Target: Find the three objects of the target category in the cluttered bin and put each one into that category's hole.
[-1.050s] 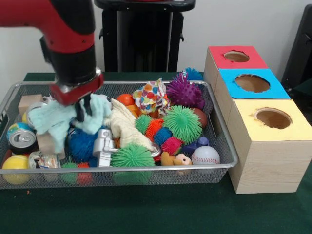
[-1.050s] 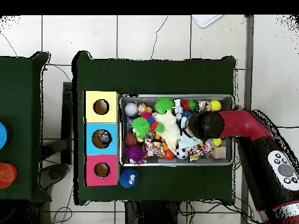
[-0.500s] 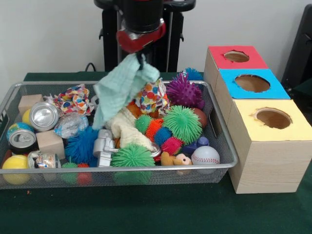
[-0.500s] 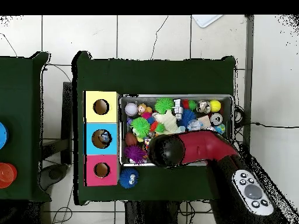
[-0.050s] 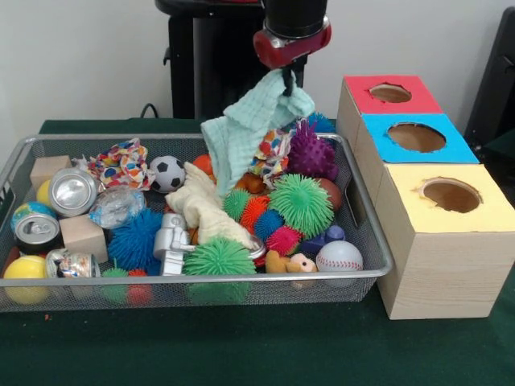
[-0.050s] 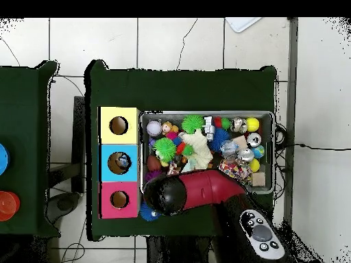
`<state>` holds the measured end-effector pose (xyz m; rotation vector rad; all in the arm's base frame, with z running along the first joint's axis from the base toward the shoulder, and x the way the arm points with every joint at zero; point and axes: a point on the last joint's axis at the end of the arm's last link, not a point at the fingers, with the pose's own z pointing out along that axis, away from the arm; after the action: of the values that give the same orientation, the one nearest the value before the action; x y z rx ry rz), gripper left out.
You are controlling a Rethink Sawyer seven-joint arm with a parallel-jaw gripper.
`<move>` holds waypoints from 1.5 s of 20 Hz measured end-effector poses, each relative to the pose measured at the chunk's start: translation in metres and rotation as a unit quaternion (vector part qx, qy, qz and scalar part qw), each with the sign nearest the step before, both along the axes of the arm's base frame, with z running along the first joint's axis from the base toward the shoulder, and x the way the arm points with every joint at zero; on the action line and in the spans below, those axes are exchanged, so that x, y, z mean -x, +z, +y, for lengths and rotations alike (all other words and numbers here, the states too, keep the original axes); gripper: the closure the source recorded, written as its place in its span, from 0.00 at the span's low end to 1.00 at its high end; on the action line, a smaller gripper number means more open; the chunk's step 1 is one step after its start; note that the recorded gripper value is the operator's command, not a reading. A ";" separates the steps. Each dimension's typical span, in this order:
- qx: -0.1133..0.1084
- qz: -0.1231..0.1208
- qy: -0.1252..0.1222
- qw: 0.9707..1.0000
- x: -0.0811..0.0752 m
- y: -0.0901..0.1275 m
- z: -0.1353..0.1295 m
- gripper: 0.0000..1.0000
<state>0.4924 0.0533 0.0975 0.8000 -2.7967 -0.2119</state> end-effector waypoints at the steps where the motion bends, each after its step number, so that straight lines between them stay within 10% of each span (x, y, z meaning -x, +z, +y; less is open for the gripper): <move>1: 0.000 0.004 -0.006 1.000 0.001 0.000 0.004 1.00; 6: -0.002 0.014 -0.014 1.000 0.004 -0.004 0.016 1.00; 7: -0.005 0.010 -0.016 1.000 0.005 -0.008 0.022 0.00; 20: -0.004 -0.048 -0.045 0.998 -0.008 -0.022 -0.005 0.00; 30: 0.031 -0.074 -0.080 0.994 -0.032 -0.041 -0.122 0.00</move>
<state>0.5244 -0.0686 0.0561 0.6010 -2.9924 -0.0939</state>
